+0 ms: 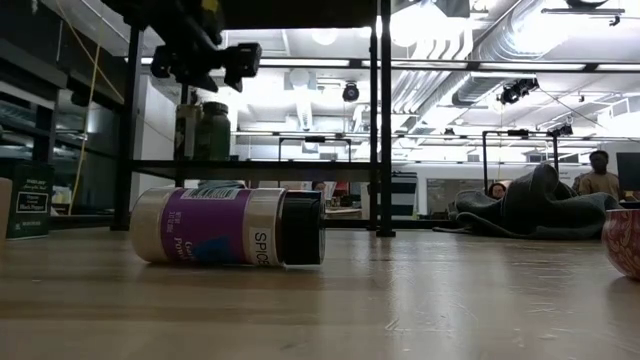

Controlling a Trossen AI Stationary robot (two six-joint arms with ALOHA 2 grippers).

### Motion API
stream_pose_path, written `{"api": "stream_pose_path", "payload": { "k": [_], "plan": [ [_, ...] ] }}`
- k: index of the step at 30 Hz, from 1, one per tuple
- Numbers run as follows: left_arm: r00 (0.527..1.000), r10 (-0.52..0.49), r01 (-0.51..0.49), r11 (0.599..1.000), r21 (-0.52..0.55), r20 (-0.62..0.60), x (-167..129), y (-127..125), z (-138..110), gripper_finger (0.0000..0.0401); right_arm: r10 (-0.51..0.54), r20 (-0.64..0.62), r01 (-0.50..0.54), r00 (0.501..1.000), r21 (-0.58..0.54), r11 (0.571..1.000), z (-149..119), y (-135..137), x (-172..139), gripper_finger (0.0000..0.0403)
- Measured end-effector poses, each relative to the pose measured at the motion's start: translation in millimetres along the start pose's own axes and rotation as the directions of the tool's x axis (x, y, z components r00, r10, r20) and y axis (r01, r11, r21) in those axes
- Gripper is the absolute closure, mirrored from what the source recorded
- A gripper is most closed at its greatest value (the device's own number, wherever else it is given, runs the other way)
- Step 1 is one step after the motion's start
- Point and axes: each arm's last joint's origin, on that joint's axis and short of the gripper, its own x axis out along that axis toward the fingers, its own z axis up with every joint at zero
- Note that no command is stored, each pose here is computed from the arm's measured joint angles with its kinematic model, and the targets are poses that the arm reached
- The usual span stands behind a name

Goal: Shelf spices
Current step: Put the green seasoning bottle on the shelf

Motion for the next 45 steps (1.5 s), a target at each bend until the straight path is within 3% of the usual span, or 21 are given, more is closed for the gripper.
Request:
{"api": "stream_pose_path", "payload": {
  "k": [6, 13, 16, 20, 22, 26, 27, 35, 45],
  "plan": [
    [1.0, 0.002, -0.002, 1.0, -0.015, 0.015, -2.7, 5.0, 6.5, 0.0168, 0.0, 0.001, 0.0, 1.0, 0.0, 1.0, 0.1, 0.0, 0.0, 0.01],
    [0.995, -0.041, 0.052, 0.992, -0.115, 0.09, -7.8, 7.8, 27.7, 0.0168, 0.0, 0.001, 0.0, 1.0, 0.004, 1.0, 0.1, 0.0, 0.1, 0.01],
    [0.974, -0.179, 0.193, 0.976, -0.096, 0.139, -15.9, 11.6, 43.1, 0.0168, 0.0, 0.001, 0.0, 1.0, 0.002, 1.0, 0.1, 0.0, 0.1, 0.01],
    [0.912, -0.384, 0.396, 0.916, -0.067, 0.143, -37.4, 17.2, 50.1, 0.0201, 0.0, 0.001, 0.0, 1.0, 0.001, 1.0, 0.1, -0.1, 0.1, 0.01],
    [0.914, -0.399, 0.405, 0.911, -0.084, 0.075, -49.8, 22.2, 41.8, 0.0244, -0.001, 0.001, 0.001, 1.0, -0.006, 1.0, 0.1, -0.1, 0.1, 0.01],
    [0.92, -0.381, 0.365, 0.919, -0.151, -0.093, -72.2, 34.5, 12.9, 0.0371, -0.025, 0.011, 0.025, 1.0, -0.013, 1.0, 0.5, -1.0, 0.2, 0.01],
    [0.922, -0.37, 0.348, 0.922, -0.167, -0.119, -77.2, 37.3, 5.8, 0.0385, -0.03, 0.013, 0.03, 0.999, -0.013, 0.999, 0.6, -1.1, 0.2, 0.01],
    [0.949, -0.274, 0.23, 0.94, -0.253, -0.158, -85.9, 44.3, -49.7, 0.04, -0.029, 0.029, 0.029, 0.999, 0.009, 1.0, 3.2, -2.2, 1.6, 0.01],
    [0.948, -0.276, 0.23, 0.939, -0.255, -0.159, -64.7, 25.9, -71.2, 0.0401, -0.019, 0.043, 0.019, 0.999, 0.02, 1.0, 5.1, -0.2, 3.4, 0.01]
  ]
}}
